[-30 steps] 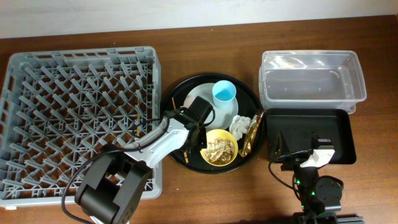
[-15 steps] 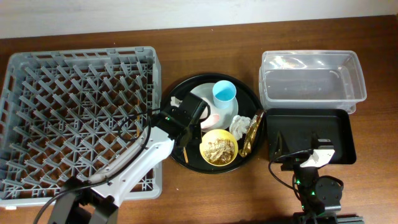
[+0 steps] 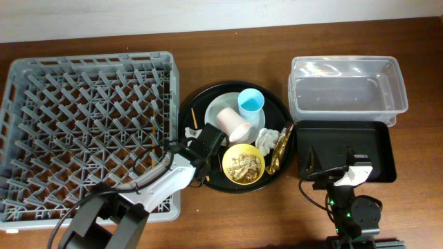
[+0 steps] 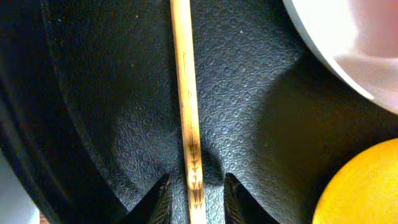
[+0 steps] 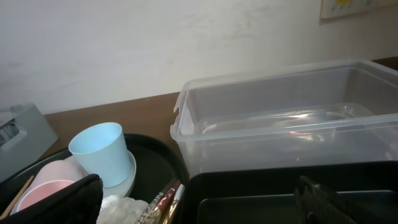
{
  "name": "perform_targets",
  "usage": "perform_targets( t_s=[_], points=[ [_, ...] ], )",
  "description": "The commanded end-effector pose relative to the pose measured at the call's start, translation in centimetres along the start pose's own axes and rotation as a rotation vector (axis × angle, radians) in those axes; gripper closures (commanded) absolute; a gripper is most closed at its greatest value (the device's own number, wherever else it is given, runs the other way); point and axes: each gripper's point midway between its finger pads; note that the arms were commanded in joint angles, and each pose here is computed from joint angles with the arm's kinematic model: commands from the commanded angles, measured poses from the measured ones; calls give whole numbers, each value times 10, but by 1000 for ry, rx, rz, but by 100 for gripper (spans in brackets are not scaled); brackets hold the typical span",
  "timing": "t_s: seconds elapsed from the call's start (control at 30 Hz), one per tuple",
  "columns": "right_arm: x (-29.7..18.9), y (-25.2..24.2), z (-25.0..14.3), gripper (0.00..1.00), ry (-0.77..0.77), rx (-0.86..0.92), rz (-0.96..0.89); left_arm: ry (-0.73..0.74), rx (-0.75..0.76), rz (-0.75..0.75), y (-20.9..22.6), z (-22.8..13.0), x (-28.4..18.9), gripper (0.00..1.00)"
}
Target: Sort waste into correct bins and load items into the dishwasher rack
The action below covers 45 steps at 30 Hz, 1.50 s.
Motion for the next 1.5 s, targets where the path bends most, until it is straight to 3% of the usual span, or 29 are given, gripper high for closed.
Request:
perform_targets(
  t_s=[0.0,0.17,0.37,0.53,0.67,0.83,0.93,1.07,1.47],
  points=[
    [0,-1,-3,1,10,-6,0,27,-14,13,6,-10,12,79],
    [0,-1,-3,1,10,-6,0,28,-14,14,5,-10,14,99],
    [0,-1,-3,1,10,-6,0,-26,-15,-40,-10,9,-11,99],
    [0,-1,-3,1,10,-6,0,-265,-21,-105,-22,64,-91,99],
    [0,-1,-3,2,10,-6,0,-384,8,-157,-21,80,-145,99],
    [0,-1,-3,1,10,-6,0,-471,20,-11,29,83,-179,99],
    [0,-1,-3,1,10,-6,0,-426,83,94,59,81,-175,99],
    [0,-1,-3,1,10,-6,0,-310,44,224,105,74,-158,99],
    [0,-1,-3,1,10,-6,0,-103,83,413,139,65,-99,99]
  ],
)
Point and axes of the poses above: each gripper's point midway between its finger pads, its own x axis out along the fingers, its own y axis along the line the jaws close on, z = x × y, and after that the axes turned 1 degree about -x, right-handed
